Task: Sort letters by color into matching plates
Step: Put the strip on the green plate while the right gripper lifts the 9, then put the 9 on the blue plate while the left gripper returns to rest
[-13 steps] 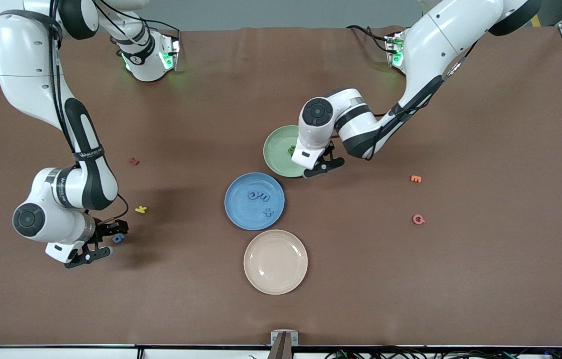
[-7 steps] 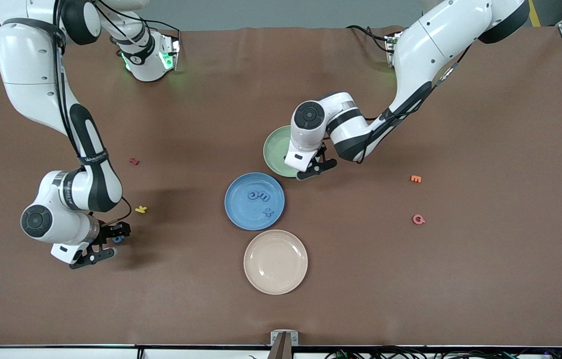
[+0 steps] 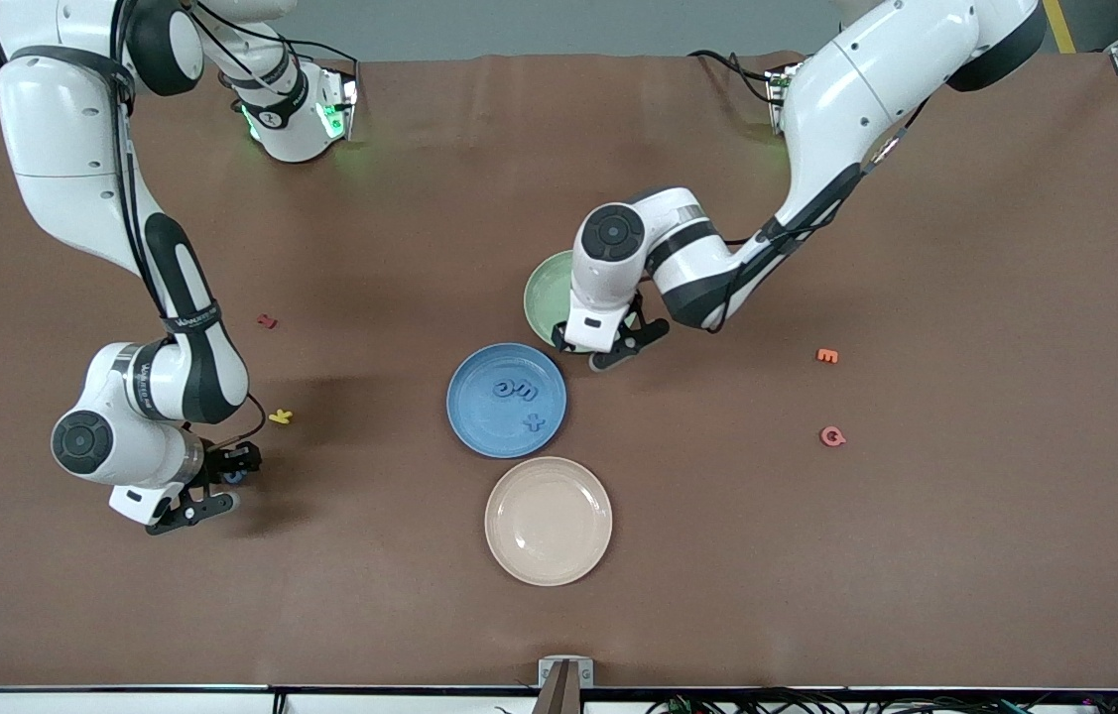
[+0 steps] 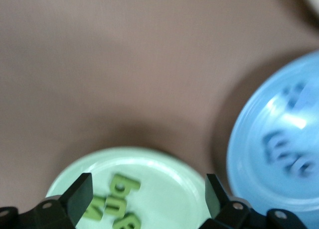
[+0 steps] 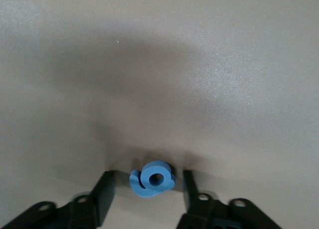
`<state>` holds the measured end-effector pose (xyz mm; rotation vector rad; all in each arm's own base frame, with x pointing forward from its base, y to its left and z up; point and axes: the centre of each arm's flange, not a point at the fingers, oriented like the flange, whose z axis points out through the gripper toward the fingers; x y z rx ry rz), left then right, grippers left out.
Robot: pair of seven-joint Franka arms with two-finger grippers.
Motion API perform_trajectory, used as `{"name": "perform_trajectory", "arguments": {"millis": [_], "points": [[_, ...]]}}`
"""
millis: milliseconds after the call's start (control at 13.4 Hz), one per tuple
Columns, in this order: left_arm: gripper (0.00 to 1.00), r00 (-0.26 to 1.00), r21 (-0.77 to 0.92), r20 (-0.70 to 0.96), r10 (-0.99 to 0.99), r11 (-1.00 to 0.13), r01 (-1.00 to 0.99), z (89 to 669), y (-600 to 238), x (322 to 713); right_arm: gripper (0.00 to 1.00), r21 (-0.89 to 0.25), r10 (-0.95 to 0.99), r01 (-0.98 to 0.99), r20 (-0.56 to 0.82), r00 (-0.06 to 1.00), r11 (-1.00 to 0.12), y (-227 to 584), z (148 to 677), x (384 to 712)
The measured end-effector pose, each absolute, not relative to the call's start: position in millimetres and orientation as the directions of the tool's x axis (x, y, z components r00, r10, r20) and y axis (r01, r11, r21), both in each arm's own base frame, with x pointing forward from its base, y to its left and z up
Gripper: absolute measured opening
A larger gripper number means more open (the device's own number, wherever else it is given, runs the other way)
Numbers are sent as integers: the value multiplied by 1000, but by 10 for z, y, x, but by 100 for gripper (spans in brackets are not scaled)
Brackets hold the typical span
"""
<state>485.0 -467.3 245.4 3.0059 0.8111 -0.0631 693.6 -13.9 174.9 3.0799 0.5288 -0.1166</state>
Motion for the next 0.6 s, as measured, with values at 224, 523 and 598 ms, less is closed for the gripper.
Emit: {"name": "perform_trajectory", "arguments": {"millis": [224, 523, 598], "points": [[100, 871, 1, 25, 491, -871, 491, 2763, -4172, 5442, 53, 2, 332, 334, -74, 940, -943, -139, 1755, 6942], [100, 914, -18, 83, 398, -916, 400, 3271, -3373, 6120, 39, 4, 331, 332, -70, 941, -943, -154, 1769, 6954], [100, 922, -19, 96, 375, -925, 379, 3385, -3169, 6254, 39, 3, 331, 332, -71, 941, -943, -153, 1770, 6954]]}}
